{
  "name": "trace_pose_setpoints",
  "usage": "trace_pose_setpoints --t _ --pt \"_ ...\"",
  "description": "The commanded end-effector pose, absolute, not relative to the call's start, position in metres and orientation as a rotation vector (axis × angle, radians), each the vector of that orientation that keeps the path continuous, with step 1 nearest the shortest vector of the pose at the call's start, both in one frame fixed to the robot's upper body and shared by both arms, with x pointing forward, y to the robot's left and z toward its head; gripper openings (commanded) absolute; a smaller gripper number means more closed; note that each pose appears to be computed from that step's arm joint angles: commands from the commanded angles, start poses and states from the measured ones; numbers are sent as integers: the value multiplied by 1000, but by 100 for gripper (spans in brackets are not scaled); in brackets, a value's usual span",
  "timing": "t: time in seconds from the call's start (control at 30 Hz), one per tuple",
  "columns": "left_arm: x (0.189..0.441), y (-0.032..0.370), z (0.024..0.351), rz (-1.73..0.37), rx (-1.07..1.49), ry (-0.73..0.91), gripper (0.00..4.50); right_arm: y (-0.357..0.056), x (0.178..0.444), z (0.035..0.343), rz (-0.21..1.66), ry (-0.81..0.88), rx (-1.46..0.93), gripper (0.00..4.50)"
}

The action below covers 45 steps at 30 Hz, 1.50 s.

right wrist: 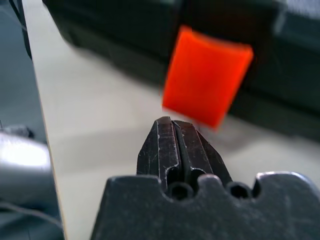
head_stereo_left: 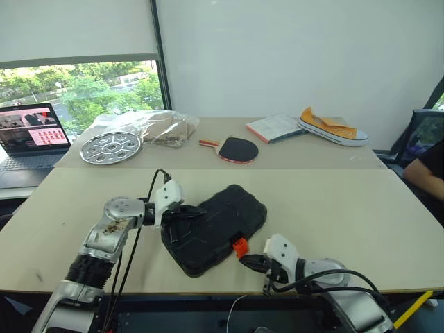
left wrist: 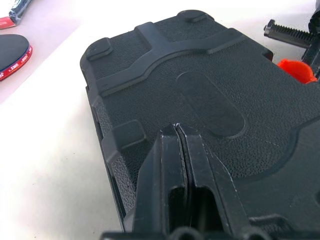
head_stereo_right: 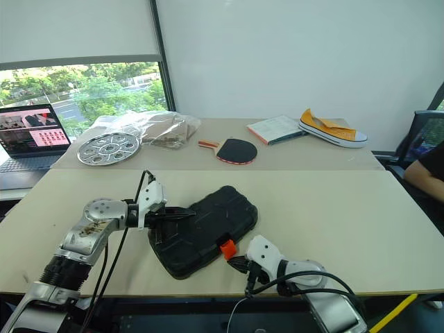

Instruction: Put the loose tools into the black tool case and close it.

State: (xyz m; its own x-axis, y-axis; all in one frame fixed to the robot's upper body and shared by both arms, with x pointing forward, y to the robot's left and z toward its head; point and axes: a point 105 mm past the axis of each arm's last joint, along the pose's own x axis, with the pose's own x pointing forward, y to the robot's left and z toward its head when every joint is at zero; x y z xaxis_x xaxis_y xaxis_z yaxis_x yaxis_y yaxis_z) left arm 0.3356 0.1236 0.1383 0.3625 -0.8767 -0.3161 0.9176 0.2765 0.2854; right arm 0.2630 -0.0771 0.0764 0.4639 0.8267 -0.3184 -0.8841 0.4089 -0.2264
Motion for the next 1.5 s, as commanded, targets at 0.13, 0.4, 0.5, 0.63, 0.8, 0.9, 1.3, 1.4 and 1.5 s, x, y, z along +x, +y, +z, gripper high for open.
trace_pose_setpoints --t 0.13,0.4,0.5,0.63,0.8,0.9,1.3,1.4,1.5 --pt "333 126 114 -1211 453 214 6 -70 267 95 1094 79 -415 4" --pt "331 122 114 -1210 441 226 6 -69 275 108 1092 43 -424 4" --pt "331 122 114 -1211 438 229 6 -70 270 109 1111 38 -420 4" --pt "331 124 114 -1211 436 238 6 -73 268 121 1109 -12 -400 4" --pt "329 125 107 -1223 442 260 6 -72 268 130 1109 -61 -379 4" --pt "328 126 102 -1226 443 269 6 -70 266 134 1117 -80 -356 4" --pt "329 129 88 -1230 440 287 6 -77 268 120 1105 -20 -396 4" --pt "329 131 87 -1230 441 290 6 -81 262 116 1128 23 -392 4" --pt "328 130 86 -1232 443 292 6 -82 264 109 1120 64 -409 4"
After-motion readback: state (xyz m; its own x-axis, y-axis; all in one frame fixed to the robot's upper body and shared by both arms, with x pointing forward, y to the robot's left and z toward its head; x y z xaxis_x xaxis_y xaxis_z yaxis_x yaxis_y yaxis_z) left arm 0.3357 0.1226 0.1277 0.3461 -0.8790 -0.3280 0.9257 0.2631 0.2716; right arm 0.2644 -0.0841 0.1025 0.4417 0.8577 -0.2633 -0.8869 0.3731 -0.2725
